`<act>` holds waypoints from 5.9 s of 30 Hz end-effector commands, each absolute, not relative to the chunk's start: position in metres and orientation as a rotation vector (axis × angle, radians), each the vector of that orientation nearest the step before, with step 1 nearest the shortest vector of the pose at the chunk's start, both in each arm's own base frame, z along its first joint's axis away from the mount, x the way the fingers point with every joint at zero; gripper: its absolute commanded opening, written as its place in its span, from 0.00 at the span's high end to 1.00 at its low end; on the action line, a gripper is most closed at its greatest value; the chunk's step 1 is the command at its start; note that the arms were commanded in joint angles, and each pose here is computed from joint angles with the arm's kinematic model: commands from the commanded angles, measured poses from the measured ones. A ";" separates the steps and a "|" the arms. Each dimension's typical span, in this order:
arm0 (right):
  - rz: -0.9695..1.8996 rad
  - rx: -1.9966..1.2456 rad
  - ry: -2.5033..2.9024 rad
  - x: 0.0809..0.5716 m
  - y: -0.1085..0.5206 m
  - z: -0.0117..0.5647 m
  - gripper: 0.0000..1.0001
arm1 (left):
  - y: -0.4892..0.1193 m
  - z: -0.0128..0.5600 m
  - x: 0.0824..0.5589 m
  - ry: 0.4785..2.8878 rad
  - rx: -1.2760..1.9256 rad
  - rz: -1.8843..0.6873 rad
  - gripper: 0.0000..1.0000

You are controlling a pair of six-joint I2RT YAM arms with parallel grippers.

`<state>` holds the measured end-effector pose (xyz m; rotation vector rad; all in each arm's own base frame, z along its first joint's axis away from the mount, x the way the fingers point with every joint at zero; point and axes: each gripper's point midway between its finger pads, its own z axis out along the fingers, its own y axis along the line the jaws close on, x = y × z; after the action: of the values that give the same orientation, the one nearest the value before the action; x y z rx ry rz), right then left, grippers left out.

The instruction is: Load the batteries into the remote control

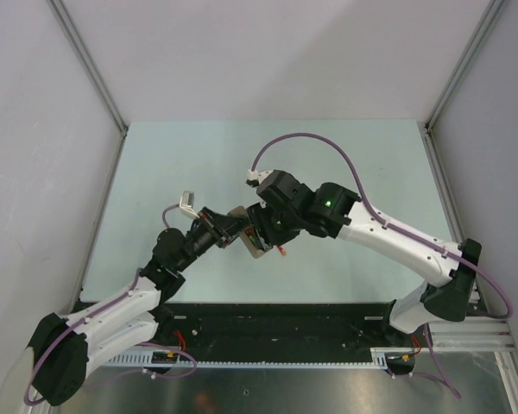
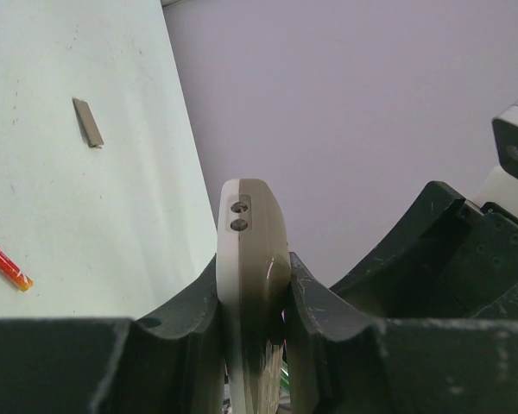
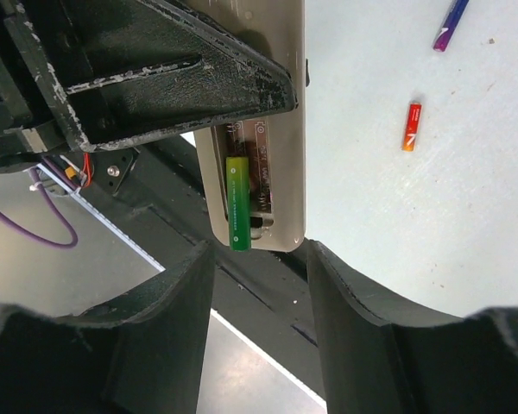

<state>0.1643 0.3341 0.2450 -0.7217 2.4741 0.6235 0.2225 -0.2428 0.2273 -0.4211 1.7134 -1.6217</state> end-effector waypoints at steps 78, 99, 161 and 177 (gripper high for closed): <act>0.719 -0.785 2.445 0.152 0.365 0.247 1.00 | -0.240 0.283 0.210 1.555 -0.319 -1.690 1.00; 0.714 -0.889 2.478 0.137 0.351 0.261 1.00 | -0.242 0.278 0.198 1.556 -0.253 -1.722 1.00; 0.643 -0.591 2.339 0.188 0.386 0.236 1.00 | -0.252 0.343 0.177 1.427 -0.331 -2.036 1.00; 0.619 -0.627 2.371 0.181 0.398 0.209 0.94 | -0.250 0.361 0.182 1.375 -0.379 -2.063 1.00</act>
<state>0.1741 0.3642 0.2232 -0.6308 2.4186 0.5557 0.2248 -0.2422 0.2192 -0.6088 1.7513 -1.6276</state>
